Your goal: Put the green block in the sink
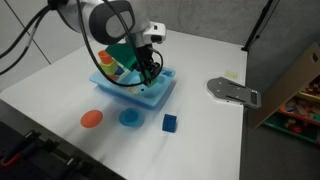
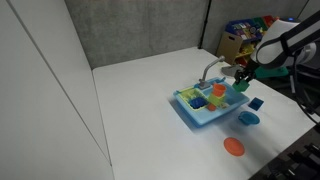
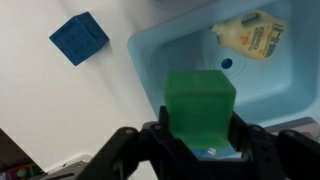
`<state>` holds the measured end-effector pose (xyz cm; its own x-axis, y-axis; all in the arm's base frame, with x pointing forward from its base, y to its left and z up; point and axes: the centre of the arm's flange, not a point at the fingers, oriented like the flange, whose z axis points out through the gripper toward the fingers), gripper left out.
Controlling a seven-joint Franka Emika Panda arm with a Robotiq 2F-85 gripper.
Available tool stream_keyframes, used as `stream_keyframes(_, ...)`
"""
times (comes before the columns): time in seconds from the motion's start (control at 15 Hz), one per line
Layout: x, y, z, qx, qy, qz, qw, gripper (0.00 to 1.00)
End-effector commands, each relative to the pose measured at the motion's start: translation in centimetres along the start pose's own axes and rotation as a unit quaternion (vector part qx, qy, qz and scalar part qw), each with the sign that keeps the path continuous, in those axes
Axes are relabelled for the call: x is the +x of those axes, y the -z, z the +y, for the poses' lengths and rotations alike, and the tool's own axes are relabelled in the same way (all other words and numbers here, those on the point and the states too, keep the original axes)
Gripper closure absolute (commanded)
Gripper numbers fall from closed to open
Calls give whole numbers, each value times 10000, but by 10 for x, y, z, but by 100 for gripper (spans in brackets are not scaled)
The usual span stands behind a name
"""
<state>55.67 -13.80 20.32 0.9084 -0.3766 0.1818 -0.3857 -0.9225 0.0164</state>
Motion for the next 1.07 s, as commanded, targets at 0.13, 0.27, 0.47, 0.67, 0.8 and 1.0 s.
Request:
stream_keyframes(0.13,-8,-5,-5,12,42,-84,10000,44)
stream_keyframes(0.27,-9,-5,-2,0,26,-94,10000,44)
stream_keyframes(0.47,-4,-18,-8,-22,108,-121,9999,69)
stream_keyframes(0.67,1,-31,-19,-67,196,-79,9998,69)
stream_keyframes(0.8,7,-38,-26,-67,269,-1,9996,69)
stream_keyframes(1.0,16,-48,-31,-85,364,105,9992,69)
